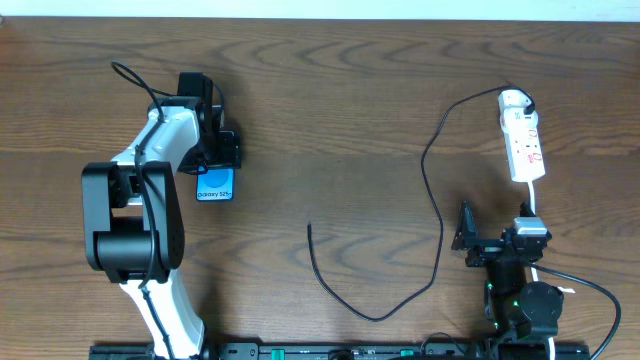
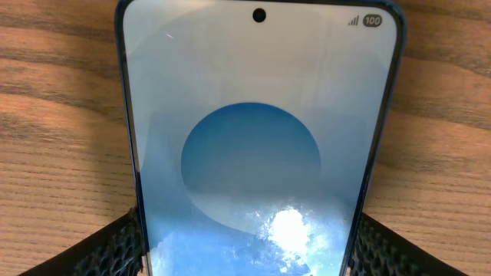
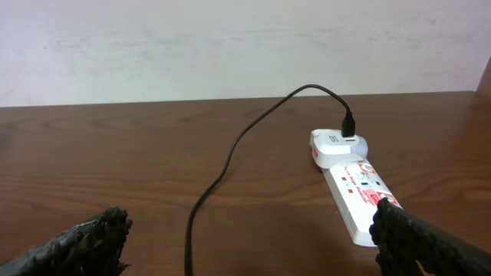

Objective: Plug charger to phone and switch on socket

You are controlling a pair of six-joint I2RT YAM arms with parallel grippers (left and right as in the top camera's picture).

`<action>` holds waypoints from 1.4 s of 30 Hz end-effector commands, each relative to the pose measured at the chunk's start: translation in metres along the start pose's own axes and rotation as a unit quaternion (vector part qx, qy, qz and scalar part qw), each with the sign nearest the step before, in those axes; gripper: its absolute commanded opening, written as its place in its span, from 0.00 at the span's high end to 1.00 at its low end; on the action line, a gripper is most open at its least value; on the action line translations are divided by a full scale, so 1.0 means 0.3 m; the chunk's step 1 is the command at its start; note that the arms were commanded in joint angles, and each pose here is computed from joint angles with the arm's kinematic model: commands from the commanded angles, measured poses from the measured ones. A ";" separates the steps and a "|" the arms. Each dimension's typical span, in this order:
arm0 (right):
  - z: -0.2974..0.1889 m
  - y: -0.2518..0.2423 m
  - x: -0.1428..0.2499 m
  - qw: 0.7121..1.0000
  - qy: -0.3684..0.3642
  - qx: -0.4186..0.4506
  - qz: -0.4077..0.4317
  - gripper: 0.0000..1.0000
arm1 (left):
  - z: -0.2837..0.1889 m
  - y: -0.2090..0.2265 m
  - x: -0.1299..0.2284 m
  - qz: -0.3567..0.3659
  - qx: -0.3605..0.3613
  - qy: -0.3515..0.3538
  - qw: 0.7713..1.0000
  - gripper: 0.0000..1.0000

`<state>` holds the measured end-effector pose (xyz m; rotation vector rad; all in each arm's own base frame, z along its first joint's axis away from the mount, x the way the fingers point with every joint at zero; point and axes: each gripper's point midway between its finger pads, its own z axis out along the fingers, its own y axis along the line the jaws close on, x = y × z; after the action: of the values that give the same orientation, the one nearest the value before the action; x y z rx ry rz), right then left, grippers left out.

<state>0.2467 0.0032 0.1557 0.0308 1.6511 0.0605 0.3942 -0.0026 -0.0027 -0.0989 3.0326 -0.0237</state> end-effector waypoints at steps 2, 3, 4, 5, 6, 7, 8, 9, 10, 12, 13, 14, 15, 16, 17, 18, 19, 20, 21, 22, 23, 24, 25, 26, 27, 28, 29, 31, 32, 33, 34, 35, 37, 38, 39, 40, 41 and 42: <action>-0.002 0.007 -0.002 1.000 -0.002 -0.005 -0.005 0.01 | 0.045 -0.015 0.062 0.004 0.012 0.031 0.999 0.20; -0.002 0.007 -0.002 1.000 -0.002 -0.005 -0.005 0.01 | 0.045 -0.015 0.062 0.004 0.012 0.031 0.999 0.20; -0.002 0.007 -0.002 1.000 -0.002 -0.005 -0.005 0.01 | 0.045 -0.015 0.062 0.004 0.012 0.031 0.999 0.20; -0.002 0.007 -0.002 1.000 -0.002 -0.005 -0.005 0.01 | 0.045 -0.015 0.062 0.004 0.012 0.031 0.999 0.20; -0.002 0.007 -0.002 1.000 -0.002 -0.005 -0.005 0.01 | 0.045 -0.015 0.062 0.004 0.012 0.031 0.999 0.20; -0.002 0.007 -0.002 1.000 -0.002 -0.005 -0.005 0.01 | 0.045 -0.015 0.062 0.004 0.012 0.031 0.999 0.21; -0.002 0.007 -0.002 1.000 -0.002 -0.005 -0.005 0.01 | 0.045 -0.015 0.062 0.004 0.012 0.031 0.999 0.20; -0.002 0.007 -0.002 1.000 -0.002 -0.005 -0.005 0.01 | 0.045 -0.015 0.062 0.004 0.012 0.031 0.999 0.21; -0.002 0.007 -0.002 1.000 -0.002 -0.005 -0.005 0.01 | 0.045 -0.015 0.062 0.004 0.012 0.031 0.999 0.24; -0.002 0.007 -0.002 1.000 -0.002 -0.005 -0.005 0.01 | 0.045 -0.015 0.062 0.004 0.012 0.031 0.999 0.24; -0.002 0.007 -0.002 1.000 -0.002 -0.005 -0.005 0.01 | 0.045 -0.015 0.062 0.004 0.012 0.031 0.999 0.25; -0.002 0.007 -0.002 1.000 -0.002 -0.005 -0.005 0.01 | 0.045 -0.015 0.062 0.004 0.012 0.031 0.999 0.25; -0.002 0.007 -0.002 1.000 -0.002 -0.005 -0.005 0.01 | 0.045 -0.015 0.062 0.004 0.012 0.031 0.999 0.25; -0.002 0.007 -0.002 1.000 -0.002 -0.005 -0.005 0.01 | 0.045 -0.015 0.062 0.004 0.011 0.031 0.999 0.25; -0.002 0.007 -0.002 1.000 -0.002 -0.005 -0.005 0.01 | 0.045 -0.015 0.061 0.004 0.012 0.031 0.999 0.25; -0.002 0.007 -0.002 1.000 -0.002 -0.005 -0.005 0.01 | 0.045 -0.016 0.061 0.004 0.012 0.031 0.999 0.25; -0.002 0.007 -0.002 1.000 -0.002 -0.005 -0.005 0.01 | 0.045 -0.016 0.061 0.004 0.012 0.031 0.999 0.25; -0.002 0.007 -0.002 1.000 -0.002 -0.005 -0.005 0.01 | 0.045 -0.016 0.061 0.004 0.012 0.031 0.999 0.25; -0.002 0.007 -0.002 1.000 -0.002 -0.005 -0.005 0.01 | 0.045 -0.016 0.061 0.004 0.012 0.031 0.999 0.26; -0.002 0.007 -0.002 1.000 -0.002 -0.005 -0.005 0.01 | 0.045 -0.015 0.061 0.004 0.012 0.031 0.999 0.26; -0.002 0.007 -0.002 1.000 -0.002 -0.005 -0.005 0.01 | 0.045 -0.015 0.061 0.004 0.012 0.031 0.999 0.26; -0.002 0.007 -0.002 1.000 -0.002 -0.005 -0.005 0.01 | 0.045 -0.015 0.061 0.004 0.012 0.031 0.999 0.27; -0.002 0.007 -0.002 1.000 -0.002 -0.005 -0.005 0.01 | 0.045 -0.015 0.061 0.004 0.012 0.031 0.999 0.28; -0.002 0.007 -0.002 1.000 -0.002 -0.005 -0.005 0.01 | 0.045 -0.015 0.061 0.004 0.012 0.031 0.999 0.29; -0.002 0.007 -0.002 1.000 -0.002 -0.005 -0.005 0.01 | 0.045 -0.015 0.061 0.004 0.012 0.031 0.999 0.30; -0.002 0.007 -0.002 1.000 -0.002 -0.005 -0.005 0.01 | 0.045 -0.015 0.061 0.004 0.012 0.031 0.999 0.30; -0.002 0.007 -0.002 1.000 -0.002 -0.005 -0.005 0.01 | 0.045 -0.015 0.061 0.004 0.012 0.031 0.999 0.31; -0.002 0.007 -0.002 1.000 -0.002 -0.005 -0.005 0.01 | 0.045 -0.015 0.061 0.004 0.012 0.031 0.999 0.34; -0.002 0.007 -0.002 1.000 -0.002 -0.005 -0.005 0.01 | 0.045 -0.015 0.061 0.004 0.012 0.031 0.999 0.36; -0.002 0.007 -0.002 1.000 -0.002 -0.005 -0.005 0.01 | 0.045 -0.015 0.061 0.004 0.012 0.031 0.999 0.37; -0.002 0.007 -0.002 1.000 -0.002 -0.005 -0.005 0.01 | 0.045 -0.015 0.061 0.004 0.012 0.031 0.999 0.40; -0.002 0.007 -0.002 1.000 -0.002 -0.005 -0.005 0.01 | 0.045 -0.015 0.061 0.004 0.012 0.031 0.999 0.43; -0.002 0.007 -0.002 1.000 -0.002 -0.005 -0.005 0.01 | 0.045 -0.015 0.061 0.004 0.012 0.031 0.999 0.50; -0.002 0.007 -0.002 1.000 -0.002 -0.005 -0.005 0.01 | 0.045 -0.015 0.061 0.004 0.012 0.031 0.999 0.55; -0.002 0.007 -0.002 1.000 -0.002 -0.005 -0.005 0.01 | 0.045 -0.015 0.061 0.004 0.012 0.031 0.999 0.59; -0.002 0.007 -0.002 1.000 -0.002 -0.005 -0.005 0.01 | 0.045 -0.016 0.061 0.004 0.012 0.031 0.999 0.64; -0.002 0.007 -0.002 1.000 -0.002 -0.005 -0.005 0.01 | 0.045 -0.015 0.061 0.004 0.011 0.031 0.999 0.69; -0.002 0.007 -0.002 1.000 -0.002 -0.005 -0.005 0.01 | 0.045 -0.016 0.061 0.004 0.012 0.031 0.999 0.73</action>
<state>0.2467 0.0032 0.1557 0.0308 1.6511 0.0605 0.3943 -0.0029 -0.0026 -0.0920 3.0325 -0.0235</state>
